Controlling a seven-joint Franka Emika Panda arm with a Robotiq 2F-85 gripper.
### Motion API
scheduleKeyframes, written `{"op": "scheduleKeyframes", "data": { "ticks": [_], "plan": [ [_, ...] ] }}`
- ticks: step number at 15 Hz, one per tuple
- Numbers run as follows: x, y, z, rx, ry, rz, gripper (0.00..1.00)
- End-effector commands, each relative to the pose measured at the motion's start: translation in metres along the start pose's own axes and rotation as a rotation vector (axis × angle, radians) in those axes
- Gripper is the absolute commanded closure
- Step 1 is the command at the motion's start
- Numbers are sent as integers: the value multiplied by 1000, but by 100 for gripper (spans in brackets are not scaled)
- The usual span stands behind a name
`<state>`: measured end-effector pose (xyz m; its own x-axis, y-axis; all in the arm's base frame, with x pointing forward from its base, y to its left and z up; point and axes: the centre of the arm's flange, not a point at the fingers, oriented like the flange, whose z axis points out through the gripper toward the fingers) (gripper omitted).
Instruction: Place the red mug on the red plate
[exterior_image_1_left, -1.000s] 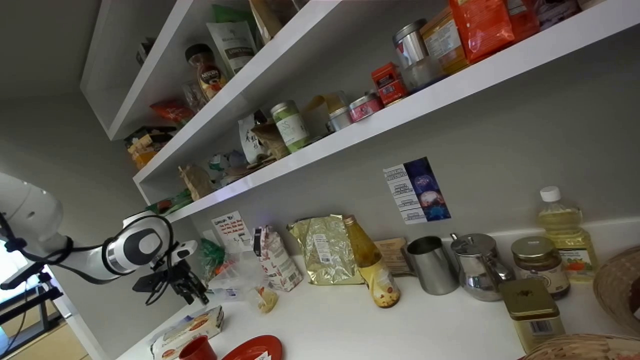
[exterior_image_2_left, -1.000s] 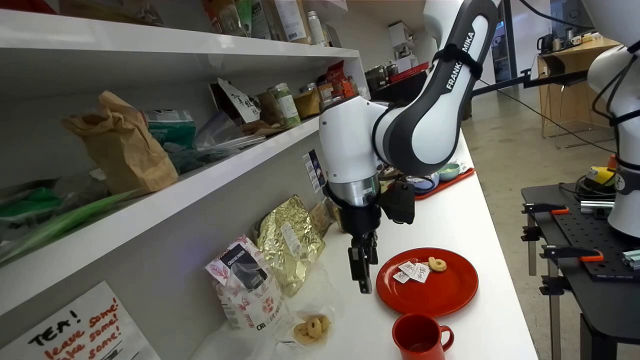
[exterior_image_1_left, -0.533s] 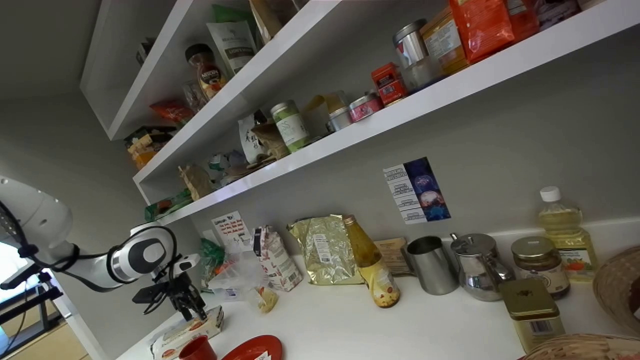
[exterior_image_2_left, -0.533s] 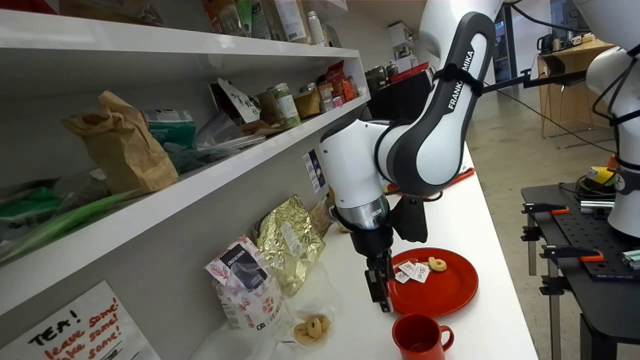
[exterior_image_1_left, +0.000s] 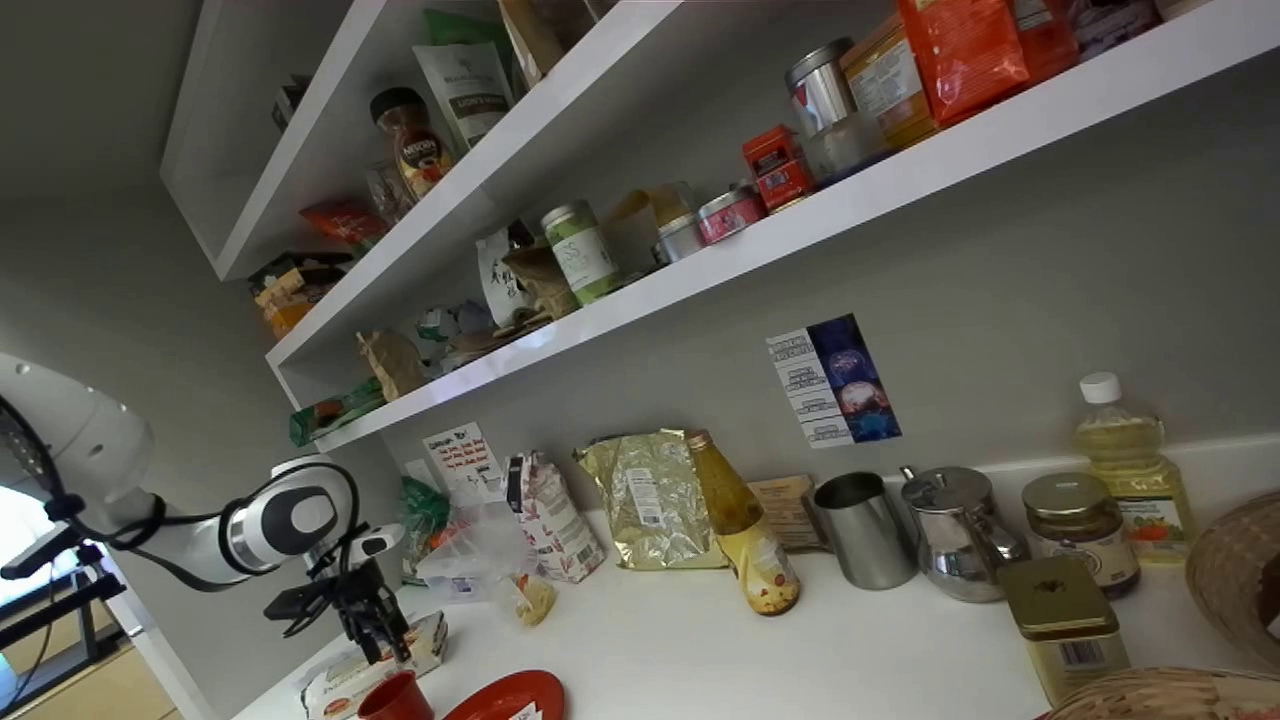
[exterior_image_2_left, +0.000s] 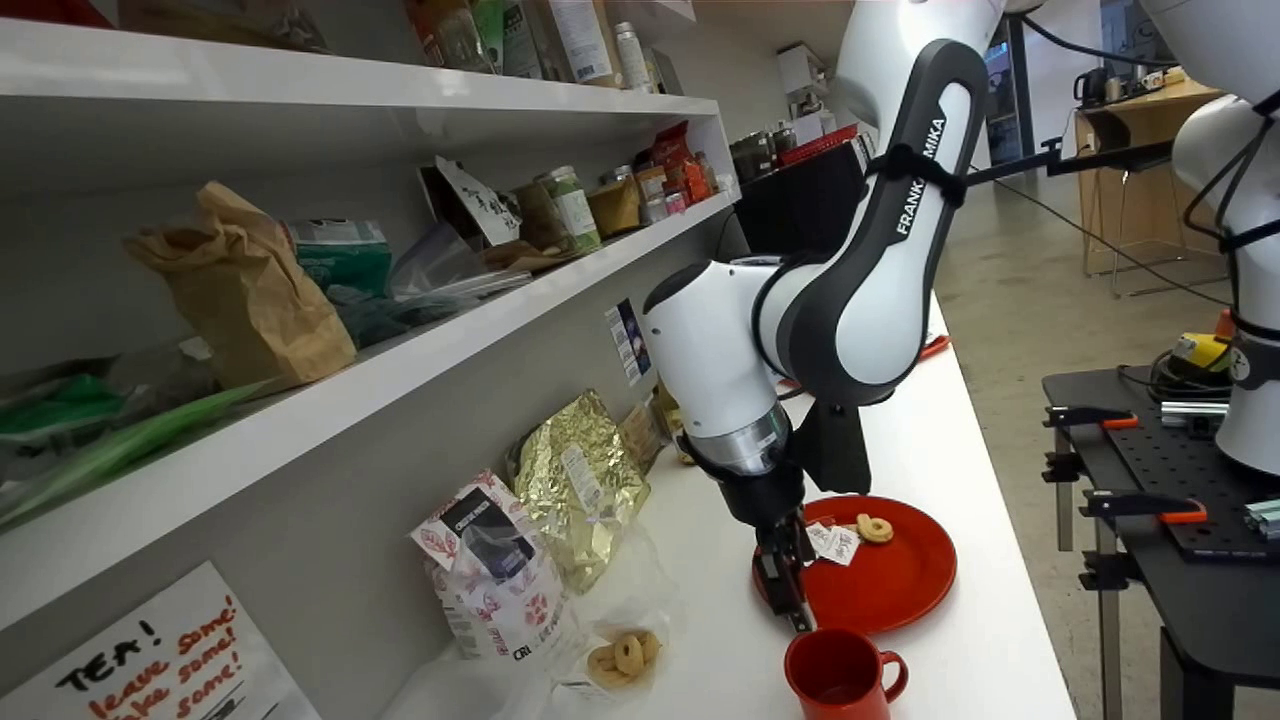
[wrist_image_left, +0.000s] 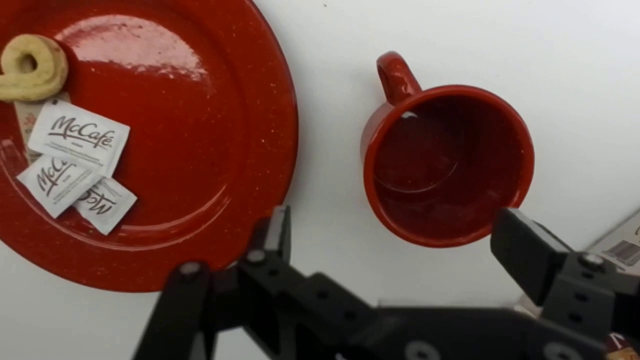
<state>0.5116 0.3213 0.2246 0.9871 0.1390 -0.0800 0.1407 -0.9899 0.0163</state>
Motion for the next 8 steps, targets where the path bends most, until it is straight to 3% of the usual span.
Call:
{"op": "scheduleKeyframes", "data": {
  "ticks": [1,8],
  "plan": [
    [4,-3,4,-10,-6,-16,0],
    [4,-3,31,-51,-23,-21,0]
  ]
}}
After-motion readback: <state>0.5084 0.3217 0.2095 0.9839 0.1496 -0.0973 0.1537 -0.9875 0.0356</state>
